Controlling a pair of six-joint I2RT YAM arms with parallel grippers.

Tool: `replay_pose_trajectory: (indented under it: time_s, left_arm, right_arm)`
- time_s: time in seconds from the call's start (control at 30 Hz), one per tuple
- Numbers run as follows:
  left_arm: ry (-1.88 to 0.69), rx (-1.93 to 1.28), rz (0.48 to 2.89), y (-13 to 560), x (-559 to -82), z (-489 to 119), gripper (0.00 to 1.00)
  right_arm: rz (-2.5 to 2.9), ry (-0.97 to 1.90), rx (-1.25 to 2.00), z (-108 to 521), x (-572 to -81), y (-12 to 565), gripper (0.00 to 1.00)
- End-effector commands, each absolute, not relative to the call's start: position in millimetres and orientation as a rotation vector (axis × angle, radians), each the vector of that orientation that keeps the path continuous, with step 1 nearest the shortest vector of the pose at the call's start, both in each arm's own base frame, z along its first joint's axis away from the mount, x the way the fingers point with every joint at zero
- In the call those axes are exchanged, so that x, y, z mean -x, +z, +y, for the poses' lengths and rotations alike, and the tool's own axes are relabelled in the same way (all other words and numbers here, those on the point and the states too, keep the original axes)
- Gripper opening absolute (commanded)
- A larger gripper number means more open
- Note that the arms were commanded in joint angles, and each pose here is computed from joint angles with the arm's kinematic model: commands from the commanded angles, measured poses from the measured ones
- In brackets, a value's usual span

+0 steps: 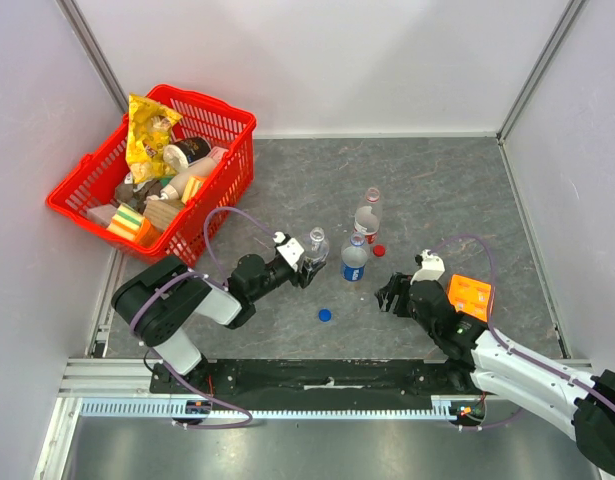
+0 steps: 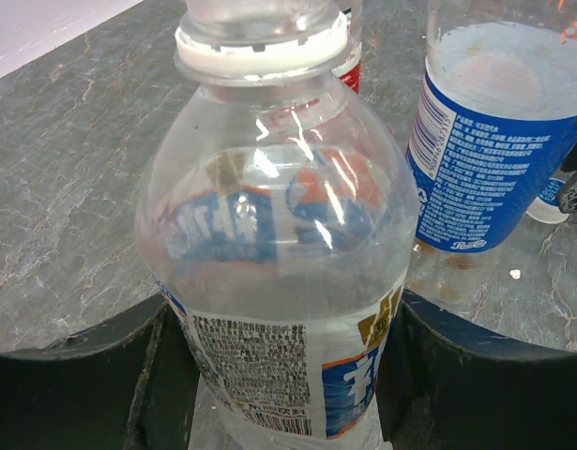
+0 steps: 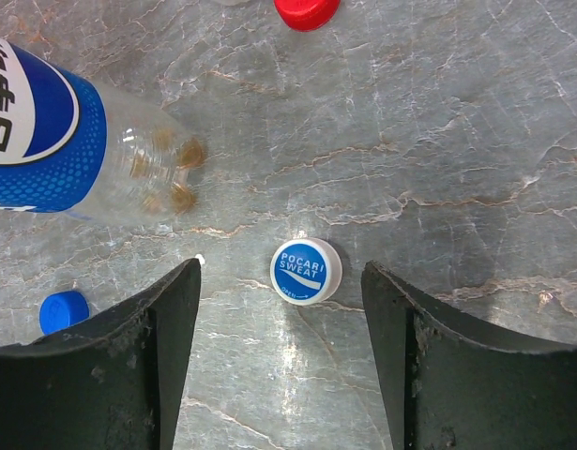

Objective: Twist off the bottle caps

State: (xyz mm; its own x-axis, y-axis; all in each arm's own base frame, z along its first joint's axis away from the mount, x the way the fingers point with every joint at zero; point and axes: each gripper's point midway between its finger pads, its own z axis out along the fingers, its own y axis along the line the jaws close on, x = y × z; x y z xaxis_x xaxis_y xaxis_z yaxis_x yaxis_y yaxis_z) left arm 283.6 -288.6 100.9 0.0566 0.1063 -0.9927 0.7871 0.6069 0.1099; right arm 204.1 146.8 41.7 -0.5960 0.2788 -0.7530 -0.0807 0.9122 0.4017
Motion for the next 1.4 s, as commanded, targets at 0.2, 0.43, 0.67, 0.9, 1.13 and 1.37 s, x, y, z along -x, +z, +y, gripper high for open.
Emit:
replay_pose_trajectory:
  time_s: [0.2, 0.43, 0.67, 0.9, 1.13, 1.37]
  left_arm:
    - [-0.658, -0.783, 1.211, 150.4, -275.4, -296.0, 0.25]
    - [-0.703, -0.843, 1.191, 146.7, -263.8, -301.4, 0.42]
    - [-0.722, -0.844, 1.165, 149.2, -256.1, -299.2, 0.58]
    - [-0.72, -0.829, 1.139, 154.7, -252.0, -294.5, 0.74]
    - [-0.722, -0.826, 1.125, 158.9, -249.2, -293.1, 0.88]
    - [-0.71, -0.818, 1.101, 166.8, -247.3, -289.1, 0.91]
  right_arm:
    - [2.098, 0.522, -0.143, 149.1, -210.3, 56.4, 0.76]
    - [2.102, 0.515, -0.141, 145.2, -206.6, 54.3, 0.77]
    - [2.1, 0.528, -0.128, 146.4, -205.0, 54.9, 0.78]
    - [2.097, 0.535, -0.124, 147.4, -205.1, 56.4, 0.79]
    - [2.098, 0.538, -0.119, 147.5, -204.0, 55.4, 0.81]
    - [2.091, 0.547, -0.119, 148.4, -204.2, 57.8, 0.81]
